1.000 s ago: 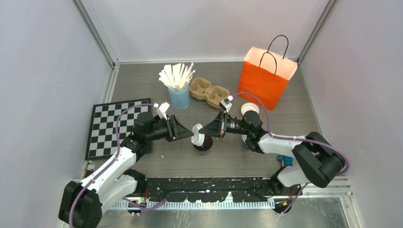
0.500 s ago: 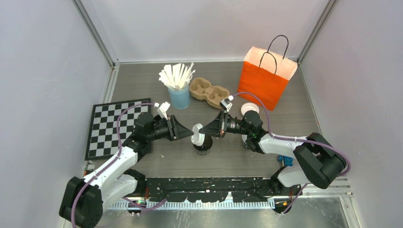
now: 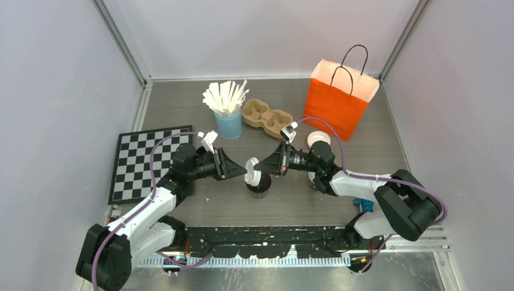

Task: Pack the takeout coffee

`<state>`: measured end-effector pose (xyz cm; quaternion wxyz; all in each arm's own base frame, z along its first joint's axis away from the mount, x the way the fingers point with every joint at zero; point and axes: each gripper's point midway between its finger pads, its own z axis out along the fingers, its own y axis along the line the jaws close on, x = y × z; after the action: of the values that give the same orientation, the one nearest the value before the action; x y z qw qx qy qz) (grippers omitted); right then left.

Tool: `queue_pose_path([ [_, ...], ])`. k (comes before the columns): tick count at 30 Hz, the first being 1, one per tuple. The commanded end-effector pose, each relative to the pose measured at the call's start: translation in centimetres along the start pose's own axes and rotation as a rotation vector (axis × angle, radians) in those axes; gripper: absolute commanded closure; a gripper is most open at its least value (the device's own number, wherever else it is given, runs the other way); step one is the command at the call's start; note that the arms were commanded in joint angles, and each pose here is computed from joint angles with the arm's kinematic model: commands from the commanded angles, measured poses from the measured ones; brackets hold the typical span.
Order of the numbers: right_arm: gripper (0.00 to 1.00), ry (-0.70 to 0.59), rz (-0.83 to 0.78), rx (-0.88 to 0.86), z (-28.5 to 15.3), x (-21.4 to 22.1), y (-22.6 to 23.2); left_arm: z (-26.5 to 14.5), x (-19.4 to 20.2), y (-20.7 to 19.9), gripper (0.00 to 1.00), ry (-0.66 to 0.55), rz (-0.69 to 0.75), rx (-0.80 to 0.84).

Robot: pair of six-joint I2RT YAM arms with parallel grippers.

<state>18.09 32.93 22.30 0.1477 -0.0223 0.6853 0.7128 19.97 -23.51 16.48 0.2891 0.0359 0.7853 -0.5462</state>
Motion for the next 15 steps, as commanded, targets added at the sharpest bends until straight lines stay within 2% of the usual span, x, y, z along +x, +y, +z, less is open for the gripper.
queue_pose_path([
  [1, 1.00, -0.027, -0.072, -0.057, 0.41, -1.11, 2.01, 0.12, -0.44, -1.14, 0.71, -0.014, 0.059, 0.056],
  [9, 0.98, -0.024, -0.066, -0.057, 0.44, -1.05, 1.76, 0.30, -0.44, -1.53, 0.83, -0.009, 0.061, 0.076],
  [15, 0.86, -0.022, -0.059, -0.048, 0.37, -0.86, 1.30, 0.20, -0.48, -1.45, 0.92, -0.014, 0.063, 0.066],
])
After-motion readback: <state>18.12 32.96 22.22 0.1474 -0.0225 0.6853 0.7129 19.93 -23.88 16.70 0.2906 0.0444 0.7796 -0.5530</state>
